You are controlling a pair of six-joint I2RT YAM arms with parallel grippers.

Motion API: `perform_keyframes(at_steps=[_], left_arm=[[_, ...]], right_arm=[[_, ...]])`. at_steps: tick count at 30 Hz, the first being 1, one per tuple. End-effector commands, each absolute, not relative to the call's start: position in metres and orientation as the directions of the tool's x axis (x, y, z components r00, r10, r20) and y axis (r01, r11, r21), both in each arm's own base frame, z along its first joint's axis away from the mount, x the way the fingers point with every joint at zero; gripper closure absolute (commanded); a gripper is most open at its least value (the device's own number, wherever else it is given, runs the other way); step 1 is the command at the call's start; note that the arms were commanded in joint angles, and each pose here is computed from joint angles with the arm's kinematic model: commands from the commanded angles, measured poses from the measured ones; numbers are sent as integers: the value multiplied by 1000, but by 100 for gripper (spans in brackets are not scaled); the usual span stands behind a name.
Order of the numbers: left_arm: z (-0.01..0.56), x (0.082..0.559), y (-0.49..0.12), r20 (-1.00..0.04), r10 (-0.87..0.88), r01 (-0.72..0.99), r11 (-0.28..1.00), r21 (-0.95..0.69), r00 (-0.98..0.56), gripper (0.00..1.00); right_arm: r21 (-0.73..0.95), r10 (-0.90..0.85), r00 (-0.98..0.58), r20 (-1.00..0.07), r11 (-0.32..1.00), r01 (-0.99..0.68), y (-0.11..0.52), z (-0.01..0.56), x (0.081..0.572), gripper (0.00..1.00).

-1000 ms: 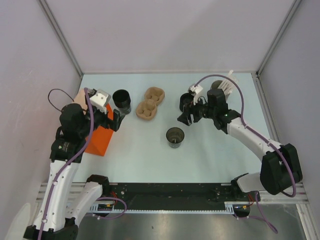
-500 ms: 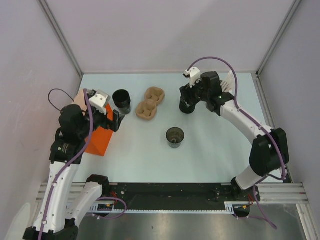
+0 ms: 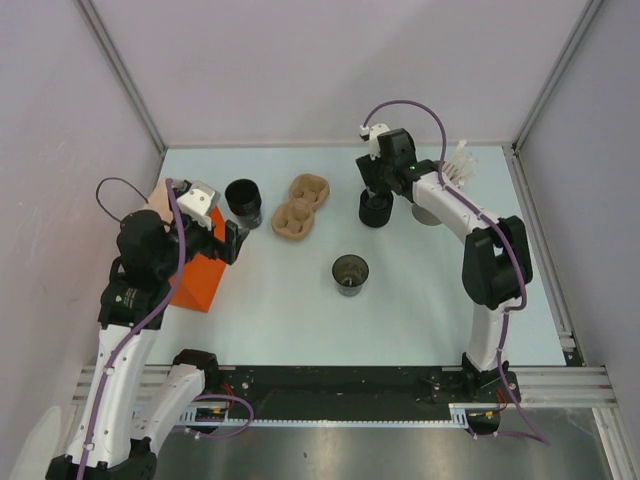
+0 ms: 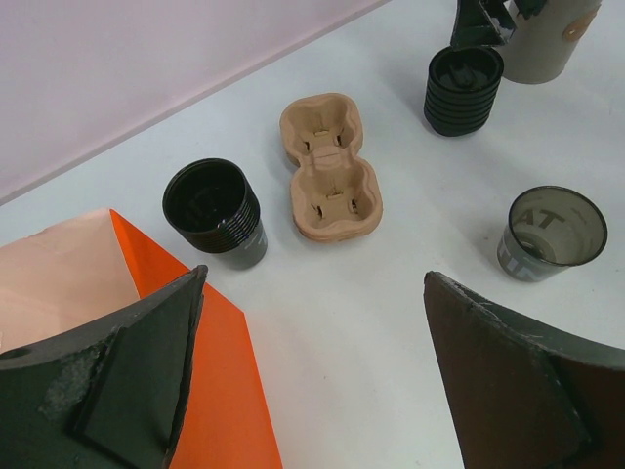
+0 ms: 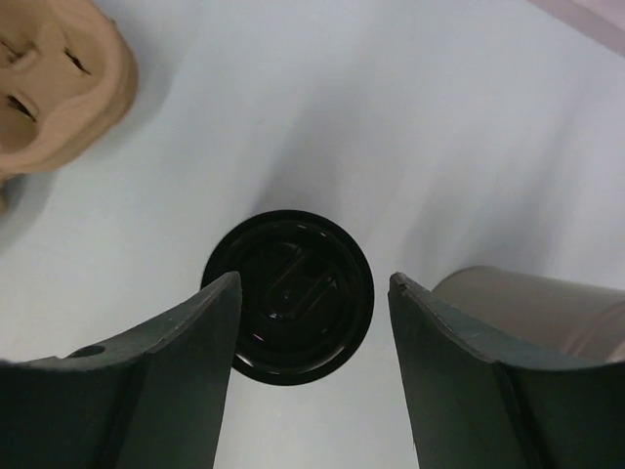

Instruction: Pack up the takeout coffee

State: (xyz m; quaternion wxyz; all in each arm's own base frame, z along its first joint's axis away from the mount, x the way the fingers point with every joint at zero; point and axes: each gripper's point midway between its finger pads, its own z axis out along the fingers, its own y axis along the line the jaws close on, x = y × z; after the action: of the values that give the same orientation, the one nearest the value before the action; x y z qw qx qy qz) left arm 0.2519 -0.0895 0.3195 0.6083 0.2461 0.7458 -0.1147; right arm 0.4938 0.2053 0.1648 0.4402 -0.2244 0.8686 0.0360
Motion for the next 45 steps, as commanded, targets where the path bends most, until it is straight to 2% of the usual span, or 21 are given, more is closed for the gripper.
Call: perform_keyframes(at_steps=[1, 13, 21, 29, 38, 45], left_arm=[[325, 252, -90, -969, 223, 510, 849, 138, -109, 0], [326, 252, -90, -969, 222, 510, 849, 136, -110, 0], [326, 253, -91, -969, 219, 511, 849, 132, -113, 0], [326, 253, -90, -969, 220, 511, 849, 134, -112, 0], [325, 253, -89, -969, 218, 507, 852, 132, -115, 0], [325, 253, -88, -970, 216, 504, 854, 131, -114, 0]], right_arm=[[-159, -345, -556, -756, 921, -355, 194, 164, 500, 35], [-143, -356, -643, -679, 922, -359, 186, 125, 496, 43], [-144, -345, -654, -674, 929, -342, 180, 121, 499, 50], [-131, -327, -663, -673, 935, -328, 176, 119, 499, 52], [-72, -304, -546, -780, 912, -405, 197, 182, 492, 49], [-79, -350, -498, -794, 871, -485, 229, 197, 473, 46]])
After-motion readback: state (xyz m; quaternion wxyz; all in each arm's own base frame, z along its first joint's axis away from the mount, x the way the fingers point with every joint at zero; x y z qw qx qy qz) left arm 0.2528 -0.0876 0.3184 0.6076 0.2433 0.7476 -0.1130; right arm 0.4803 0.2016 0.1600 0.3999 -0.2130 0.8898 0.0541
